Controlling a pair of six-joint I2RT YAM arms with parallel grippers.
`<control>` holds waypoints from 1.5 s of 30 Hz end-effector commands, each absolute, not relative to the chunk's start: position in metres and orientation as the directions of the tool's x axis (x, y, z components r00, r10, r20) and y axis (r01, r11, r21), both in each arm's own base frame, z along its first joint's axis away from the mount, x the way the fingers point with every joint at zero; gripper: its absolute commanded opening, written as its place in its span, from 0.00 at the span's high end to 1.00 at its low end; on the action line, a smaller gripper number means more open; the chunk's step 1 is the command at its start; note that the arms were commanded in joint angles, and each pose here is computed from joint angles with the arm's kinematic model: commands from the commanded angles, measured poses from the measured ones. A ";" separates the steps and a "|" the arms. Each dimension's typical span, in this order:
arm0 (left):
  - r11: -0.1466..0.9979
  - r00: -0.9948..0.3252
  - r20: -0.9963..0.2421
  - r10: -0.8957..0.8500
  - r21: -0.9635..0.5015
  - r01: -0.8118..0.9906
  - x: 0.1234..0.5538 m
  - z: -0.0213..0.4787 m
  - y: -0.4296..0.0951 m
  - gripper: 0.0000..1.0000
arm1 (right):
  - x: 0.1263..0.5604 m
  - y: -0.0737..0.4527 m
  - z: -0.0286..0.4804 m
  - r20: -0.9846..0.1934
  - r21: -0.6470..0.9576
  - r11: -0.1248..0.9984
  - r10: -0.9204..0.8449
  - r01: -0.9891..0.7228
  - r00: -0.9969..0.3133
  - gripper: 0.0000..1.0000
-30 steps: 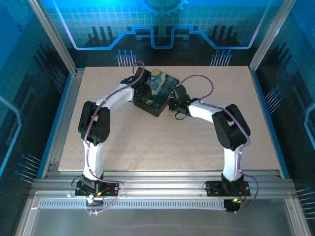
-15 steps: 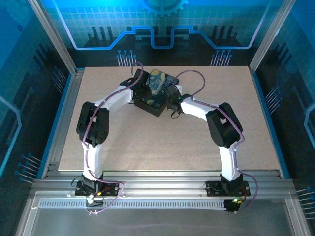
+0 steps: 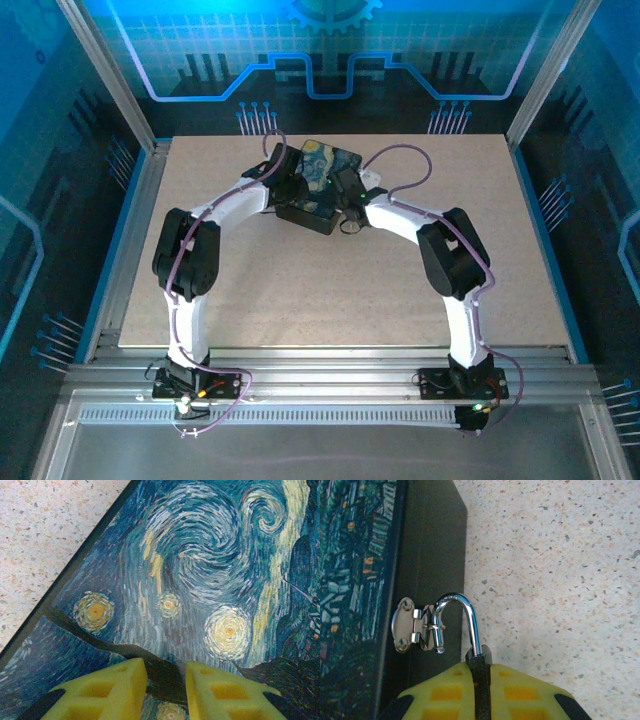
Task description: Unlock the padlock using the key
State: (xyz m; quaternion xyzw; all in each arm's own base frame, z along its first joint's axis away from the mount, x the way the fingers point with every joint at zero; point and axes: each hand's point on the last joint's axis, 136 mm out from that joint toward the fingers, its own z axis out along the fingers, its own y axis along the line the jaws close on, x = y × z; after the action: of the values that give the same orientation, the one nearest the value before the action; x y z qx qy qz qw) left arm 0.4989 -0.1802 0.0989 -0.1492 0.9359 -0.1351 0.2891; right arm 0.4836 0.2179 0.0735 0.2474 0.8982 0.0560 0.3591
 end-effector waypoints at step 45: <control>0.941 -0.855 -0.433 -0.285 -0.294 -0.166 0.422 0.165 -0.151 0.64 | 0.406 0.045 0.052 -0.435 0.473 0.860 0.417 0.191 -0.798 0.36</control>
State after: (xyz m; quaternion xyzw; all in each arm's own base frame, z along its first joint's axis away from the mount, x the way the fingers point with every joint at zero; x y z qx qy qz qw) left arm 0.4326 -0.1631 0.1524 -0.1212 0.9552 -0.1359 0.2332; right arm 0.4048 0.0438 0.0285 0.2017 0.9301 0.1929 0.2389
